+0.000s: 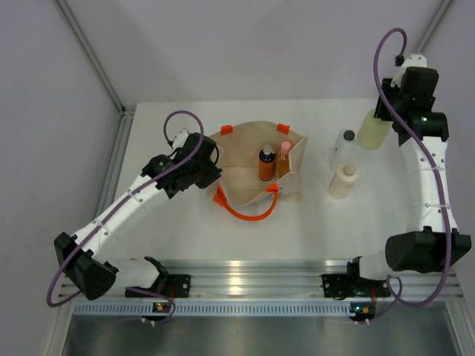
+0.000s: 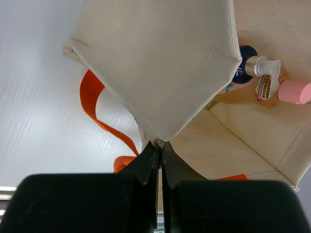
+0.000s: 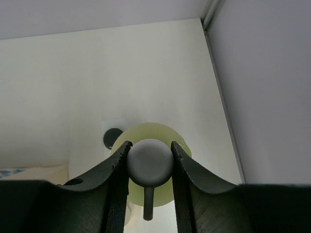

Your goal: Take the personal care products out of the canvas bag

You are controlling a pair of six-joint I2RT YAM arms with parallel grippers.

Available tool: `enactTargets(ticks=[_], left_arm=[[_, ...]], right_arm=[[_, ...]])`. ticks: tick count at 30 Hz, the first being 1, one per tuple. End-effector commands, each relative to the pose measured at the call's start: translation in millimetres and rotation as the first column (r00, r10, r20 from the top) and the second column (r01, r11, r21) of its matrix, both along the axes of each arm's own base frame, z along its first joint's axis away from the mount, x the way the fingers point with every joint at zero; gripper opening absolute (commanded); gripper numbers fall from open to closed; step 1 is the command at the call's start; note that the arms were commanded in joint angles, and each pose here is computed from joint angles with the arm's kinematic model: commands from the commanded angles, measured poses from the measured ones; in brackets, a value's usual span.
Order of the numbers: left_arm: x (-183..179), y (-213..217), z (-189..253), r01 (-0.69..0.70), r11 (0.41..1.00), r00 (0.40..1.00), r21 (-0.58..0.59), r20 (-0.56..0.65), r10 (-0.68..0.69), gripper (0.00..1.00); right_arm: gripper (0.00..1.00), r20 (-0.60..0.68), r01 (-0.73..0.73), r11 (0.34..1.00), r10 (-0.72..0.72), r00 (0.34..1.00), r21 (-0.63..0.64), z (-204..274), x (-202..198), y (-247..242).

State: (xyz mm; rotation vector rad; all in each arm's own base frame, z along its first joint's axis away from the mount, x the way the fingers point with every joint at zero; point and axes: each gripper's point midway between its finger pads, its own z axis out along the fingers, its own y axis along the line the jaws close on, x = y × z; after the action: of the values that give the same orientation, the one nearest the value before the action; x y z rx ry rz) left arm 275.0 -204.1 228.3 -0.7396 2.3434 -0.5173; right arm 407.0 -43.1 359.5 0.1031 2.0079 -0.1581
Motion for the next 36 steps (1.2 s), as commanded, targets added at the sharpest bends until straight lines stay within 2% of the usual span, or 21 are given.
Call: enactTargets(ticks=[1,5,7,8,9,11,12,17,22,31,34,35,36], left_arm=[[-5.6,-6.4,-10.3,0.036,0.999,0.998,0.006,-0.049,-0.036,0.0],[-5.8,-7.4,-11.7,0.049,0.999,0.997,0.013,-0.055,-0.048,0.0],[-4.7,-8.2,-10.2,0.053,0.999,0.997,0.011,-0.051,-0.052,0.0],[-4.4,-9.0,-11.3,0.058,0.998,0.997,0.015,-0.056,-0.058,0.0],[-4.1,-9.9,-10.5,0.064,0.998,0.997,0.014,-0.054,-0.063,0.0],[-3.6,-12.1,-8.1,0.078,0.997,0.996,0.011,-0.051,-0.077,0.0],[-3.7,-12.7,-8.1,0.082,0.997,0.995,0.011,-0.052,-0.081,0.0],[-3.1,-18.1,-7.9,0.11,0.994,0.992,0.008,-0.06,-0.11,0.0],[-1.5,-22.2,-8.3,0.13,0.992,0.989,0.009,-0.066,-0.129,0.0],[0.4,-26.1,-10.3,0.137,0.991,0.988,0.007,-0.077,-0.136,0.0],[0.9,-25.5,-11.4,0.133,0.991,0.988,0.01,-0.078,-0.132,0.0],[1.0,-24.9,-11.4,0.13,0.991,0.989,0.012,-0.077,-0.129,0.0],[1.1,-24.7,-11.4,0.129,0.992,0.989,0.013,-0.076,-0.128,0.0]], right_arm=[[0.0,0.294,0.086,0.996,-0.081,0.953,-0.004,75.3,-5.0,-29.1],[0.0,0.276,0.131,0.991,-0.125,0.953,-0.004,50.4,-1.2,-47.7],[0.0,0.246,0.166,0.986,-0.161,0.956,0.001,22.9,2.5,-58.2],[0.0,0.297,0.188,0.982,-0.188,0.936,0.029,28.1,5.6,-62.7],[0.0,0.276,0.197,0.98,-0.198,0.94,0.033,6.6,7.2,-68.6],[0.0,0.317,0.203,0.979,-0.203,0.926,0.035,2.8,13.1,-73.6],[0.0,0.297,0.21,0.977,-0.211,0.931,0.035,-12.8,14.5,-77.1],[0.0,0.283,0.206,0.977,-0.211,0.936,0.047,-47.9,23.7,-81.6],[0.0,0.324,0.176,0.983,-0.186,0.928,0.059,-72.4,28.0,-77.5],[0.0,0.273,0.155,0.985,-0.17,0.947,0.074,-112.1,23.2,-70.8],[0.18,0.253,0.167,0.983,-0.182,0.95,0.08,-117.3,20.5,-72.0],[0.38,0.239,0.165,0.983,-0.179,0.954,0.08,-118.9,20.5,-71.1],[0.46,0.232,0.165,0.983,-0.18,0.956,0.08,-119.4,20.4,-71.1]])
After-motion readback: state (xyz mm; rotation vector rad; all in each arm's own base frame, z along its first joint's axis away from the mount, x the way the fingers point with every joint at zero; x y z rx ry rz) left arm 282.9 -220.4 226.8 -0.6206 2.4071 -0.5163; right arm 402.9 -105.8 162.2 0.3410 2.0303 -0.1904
